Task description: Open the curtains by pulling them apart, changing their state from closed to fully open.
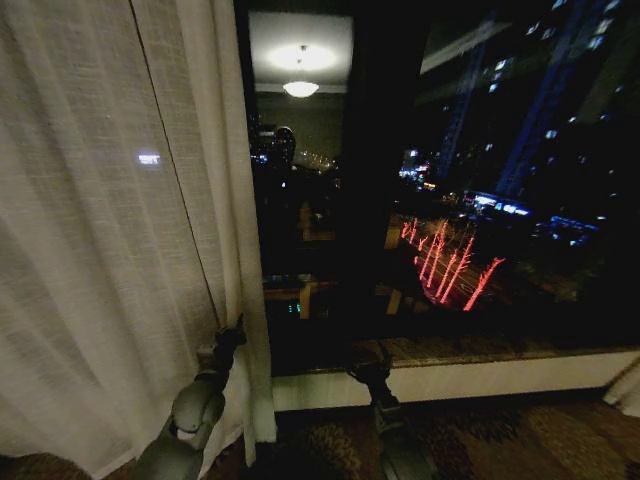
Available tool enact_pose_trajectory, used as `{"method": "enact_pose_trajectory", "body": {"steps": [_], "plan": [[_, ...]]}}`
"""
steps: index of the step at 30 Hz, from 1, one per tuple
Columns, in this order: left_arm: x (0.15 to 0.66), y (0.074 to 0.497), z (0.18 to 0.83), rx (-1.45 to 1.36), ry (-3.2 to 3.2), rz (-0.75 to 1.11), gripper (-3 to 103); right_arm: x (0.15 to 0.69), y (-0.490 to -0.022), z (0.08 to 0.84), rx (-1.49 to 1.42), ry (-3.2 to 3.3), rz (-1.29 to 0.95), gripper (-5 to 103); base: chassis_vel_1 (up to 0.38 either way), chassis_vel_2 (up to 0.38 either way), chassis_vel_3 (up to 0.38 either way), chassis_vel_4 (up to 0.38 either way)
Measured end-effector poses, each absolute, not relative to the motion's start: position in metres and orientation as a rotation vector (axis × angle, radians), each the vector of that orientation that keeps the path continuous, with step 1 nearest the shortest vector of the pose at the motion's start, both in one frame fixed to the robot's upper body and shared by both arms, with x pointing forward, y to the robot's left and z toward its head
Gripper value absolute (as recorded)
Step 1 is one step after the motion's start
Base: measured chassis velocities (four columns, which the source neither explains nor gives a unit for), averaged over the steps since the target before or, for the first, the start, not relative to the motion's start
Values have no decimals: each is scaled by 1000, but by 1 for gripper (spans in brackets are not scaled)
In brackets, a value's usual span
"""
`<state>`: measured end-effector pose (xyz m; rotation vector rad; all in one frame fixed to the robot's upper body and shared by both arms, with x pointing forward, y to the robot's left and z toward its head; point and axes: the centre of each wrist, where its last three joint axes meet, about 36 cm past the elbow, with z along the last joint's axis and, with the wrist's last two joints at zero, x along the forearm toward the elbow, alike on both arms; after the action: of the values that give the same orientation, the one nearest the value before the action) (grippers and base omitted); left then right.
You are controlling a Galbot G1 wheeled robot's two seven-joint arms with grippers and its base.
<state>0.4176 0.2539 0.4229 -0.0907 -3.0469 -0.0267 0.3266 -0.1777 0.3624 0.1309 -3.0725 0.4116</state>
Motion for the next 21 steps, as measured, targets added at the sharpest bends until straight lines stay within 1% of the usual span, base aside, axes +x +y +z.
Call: {"method": "enact_pose_trajectory", "body": {"steps": [5, 10, 14, 21], "plan": [[414, 257, 422, -84, -3043, -21, 1, 326, -177, 363, 133, -3072, 411, 100, 8, 12, -12, -9], [411, 260, 421, -93, -3040, -16, 1, 326, -174, 363, 137, -3073, 399, 100, 95, 87, -86, -103], [409, 262, 421, -87, -3041, -16, 1, 326, -173, 362, 141, -3073, 398, 100, 182, 194, -167, -157], [403, 266, 424, -72, -3048, -16, 1, 323, -172, 361, 149, -3074, 399, 100, 267, 274, -266, -277]]}}
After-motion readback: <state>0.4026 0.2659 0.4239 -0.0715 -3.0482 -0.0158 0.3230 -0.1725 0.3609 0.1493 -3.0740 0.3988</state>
